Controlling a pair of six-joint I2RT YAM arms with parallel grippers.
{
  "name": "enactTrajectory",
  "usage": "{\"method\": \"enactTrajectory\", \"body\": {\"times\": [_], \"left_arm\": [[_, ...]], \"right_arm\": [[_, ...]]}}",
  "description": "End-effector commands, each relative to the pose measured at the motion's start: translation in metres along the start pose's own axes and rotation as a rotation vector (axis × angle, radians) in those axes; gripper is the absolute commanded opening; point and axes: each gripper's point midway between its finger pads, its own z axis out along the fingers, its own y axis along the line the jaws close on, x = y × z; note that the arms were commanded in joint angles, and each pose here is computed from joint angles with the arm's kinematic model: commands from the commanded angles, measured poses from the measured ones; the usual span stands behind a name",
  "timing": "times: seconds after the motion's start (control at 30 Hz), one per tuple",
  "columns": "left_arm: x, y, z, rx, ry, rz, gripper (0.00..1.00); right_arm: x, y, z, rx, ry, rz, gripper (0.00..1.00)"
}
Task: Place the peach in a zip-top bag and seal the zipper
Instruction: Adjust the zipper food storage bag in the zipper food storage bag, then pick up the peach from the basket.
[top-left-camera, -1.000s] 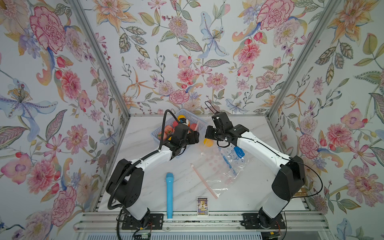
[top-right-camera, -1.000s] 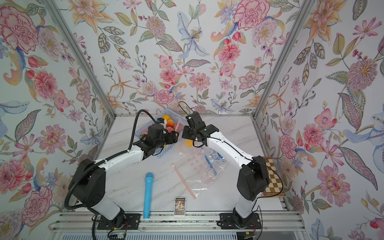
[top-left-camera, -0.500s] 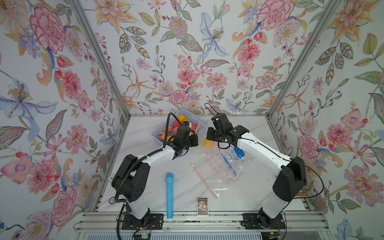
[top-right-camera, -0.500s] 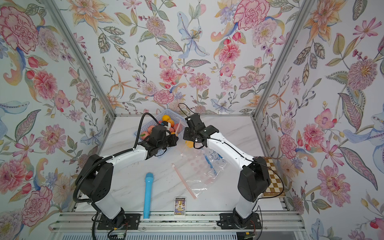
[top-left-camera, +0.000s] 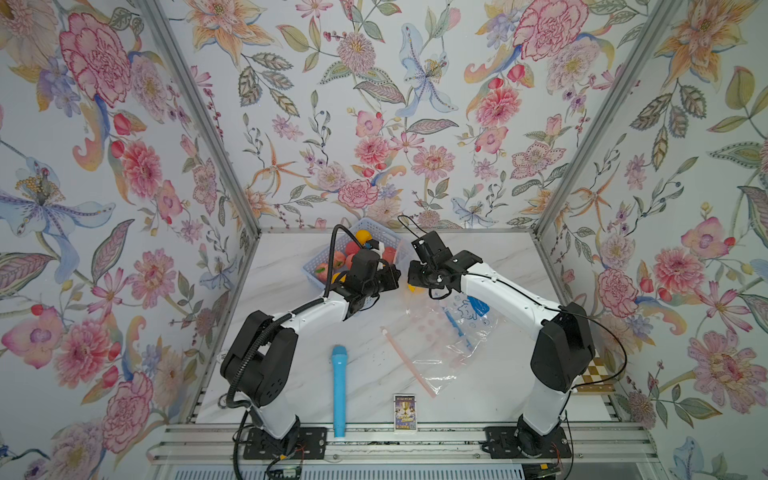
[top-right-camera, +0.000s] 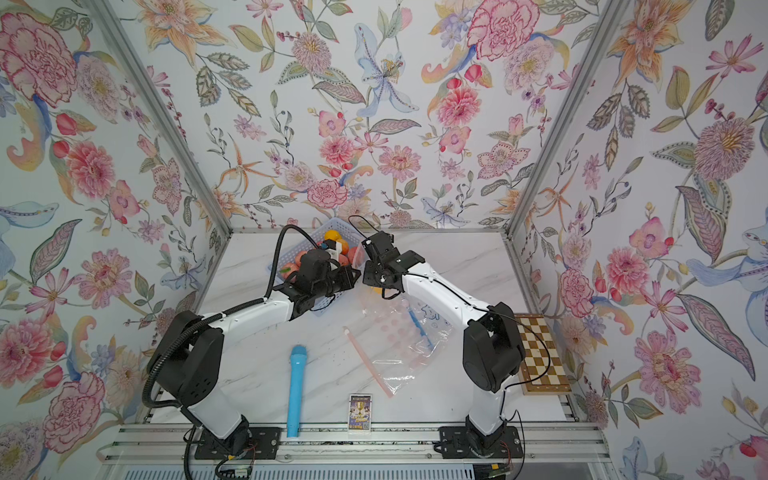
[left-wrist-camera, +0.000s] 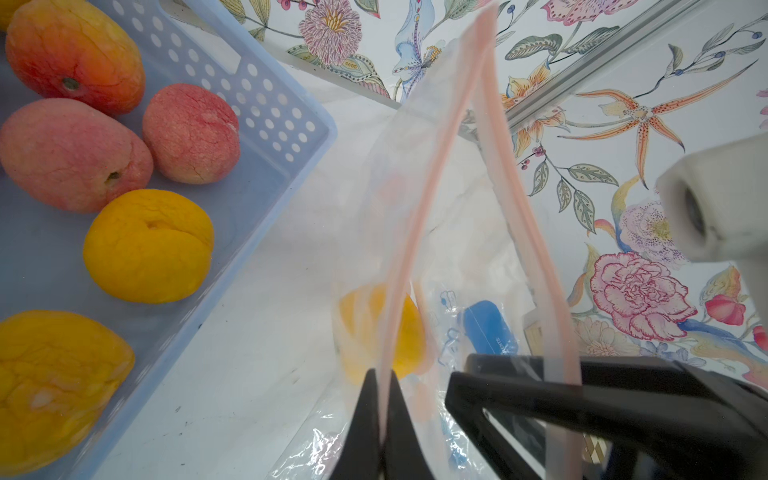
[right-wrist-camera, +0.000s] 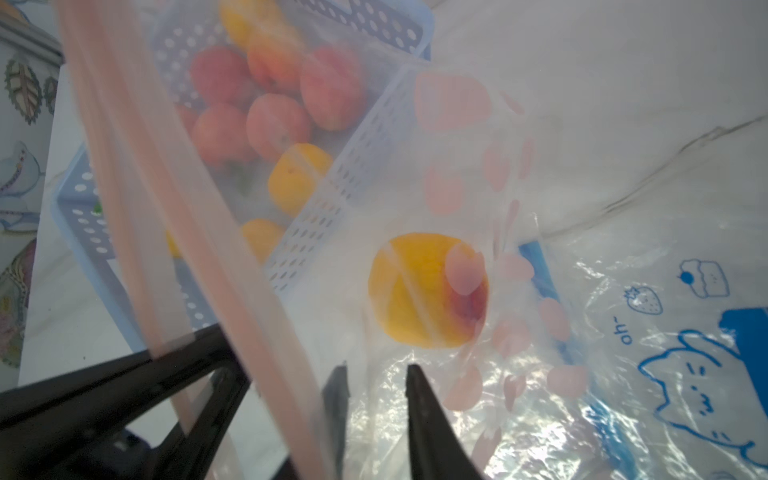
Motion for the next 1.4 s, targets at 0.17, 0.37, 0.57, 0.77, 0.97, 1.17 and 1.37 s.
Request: {"method": "enactTrajectory", "body": {"times": [0.17, 0.37, 0.57, 0.77, 0.97, 1.17, 1.37], "left_arm": [[-0.008, 0.019, -0.013, -0.114, -0.009, 0.051, 0.02], [-0.01, 0.028, -0.018, -0.17, 0.022, 0.099, 0.09], [-0.006, 0.016, -0.02, -0.11, 0.063, 0.119, 0.26], [0.006, 0.006, -0.024, -0.039, 0.097, 0.098, 0.65], [-0.009, 0.021, -0.053, -0.129, 0.018, 0.121, 0.99], [-0.038, 0.072, -0.083, -0.441, -0.061, 0.206, 0.99], [-0.053, 0.131, -0.086, -0.668, -0.013, 0.231, 0.99]], "right_arm": [[-0.027, -0.03, -0.061, 0.128, -0.154, -0.041, 0.0], [-0.027, -0.031, -0.096, 0.11, -0.156, -0.075, 0.01], [-0.008, -0.027, -0.076, 0.063, -0.015, -0.053, 0.0], [0.005, -0.031, -0.039, 0.102, 0.076, -0.04, 0.0], [0.006, -0.03, -0.021, 0.111, 0.106, -0.028, 0.0], [0.004, -0.026, -0.013, 0.106, 0.117, -0.023, 0.0], [0.004, -0.023, -0.012, 0.105, 0.114, -0.028, 0.0]]}}
